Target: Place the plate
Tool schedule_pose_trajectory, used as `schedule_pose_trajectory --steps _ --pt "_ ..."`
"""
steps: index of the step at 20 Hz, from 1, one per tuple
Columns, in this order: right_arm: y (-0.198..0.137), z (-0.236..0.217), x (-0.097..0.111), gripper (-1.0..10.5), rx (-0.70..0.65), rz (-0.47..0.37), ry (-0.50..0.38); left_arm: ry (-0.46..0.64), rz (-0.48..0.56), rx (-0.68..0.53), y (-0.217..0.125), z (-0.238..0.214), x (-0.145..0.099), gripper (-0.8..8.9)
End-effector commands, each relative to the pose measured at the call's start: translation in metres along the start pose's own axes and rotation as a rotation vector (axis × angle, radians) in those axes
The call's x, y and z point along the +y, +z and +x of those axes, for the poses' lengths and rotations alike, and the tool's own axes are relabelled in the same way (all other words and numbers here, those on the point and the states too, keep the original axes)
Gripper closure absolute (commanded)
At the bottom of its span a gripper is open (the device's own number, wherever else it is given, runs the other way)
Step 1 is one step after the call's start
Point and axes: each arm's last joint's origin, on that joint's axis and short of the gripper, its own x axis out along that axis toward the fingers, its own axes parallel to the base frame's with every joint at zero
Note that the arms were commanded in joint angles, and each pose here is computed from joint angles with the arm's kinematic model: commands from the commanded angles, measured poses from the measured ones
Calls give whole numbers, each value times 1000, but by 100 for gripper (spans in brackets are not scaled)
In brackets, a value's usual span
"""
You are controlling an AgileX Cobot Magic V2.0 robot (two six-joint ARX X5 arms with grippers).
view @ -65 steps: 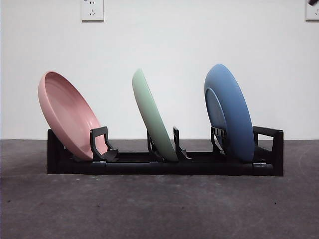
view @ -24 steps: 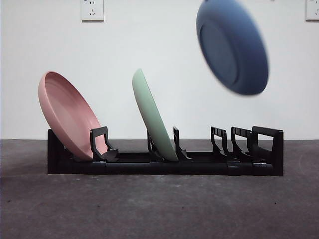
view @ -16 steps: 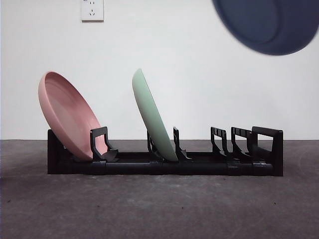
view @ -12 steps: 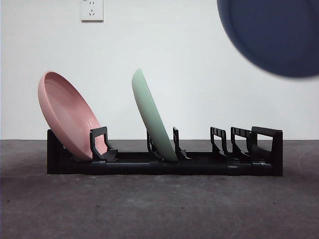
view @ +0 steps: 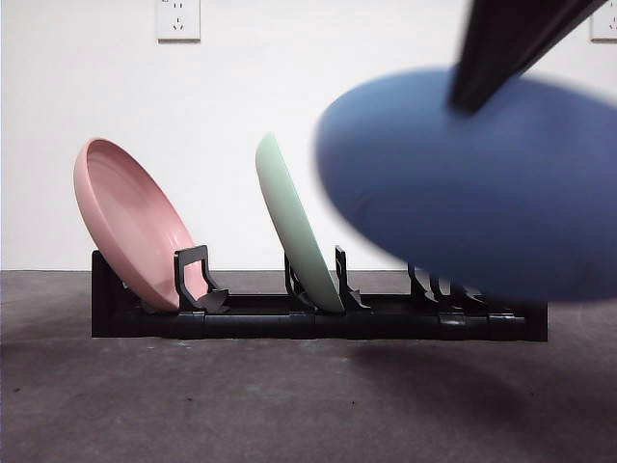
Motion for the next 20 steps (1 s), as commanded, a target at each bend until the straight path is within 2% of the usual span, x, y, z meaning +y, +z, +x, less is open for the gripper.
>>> schedule_pose_trajectory --steps 1,8,10,13,20 --pt "13 22 12 935 25 -28 17 -3 10 -25 6 -4 -2 501" --pt "38 78 24 935 0 -82 30 -3 13 -25 6 -4 -2 501" --pt "43 92 24 935 -12 -105 -7 -3 13 -25 6 -4 -2 501" --pt "43 111 23 935 35 -145 -65 -3 13 -25 6 -4 -2 501" --pt "40 138 24 934 106 -155 -44 -3 13 -25 6 -4 -2 501"
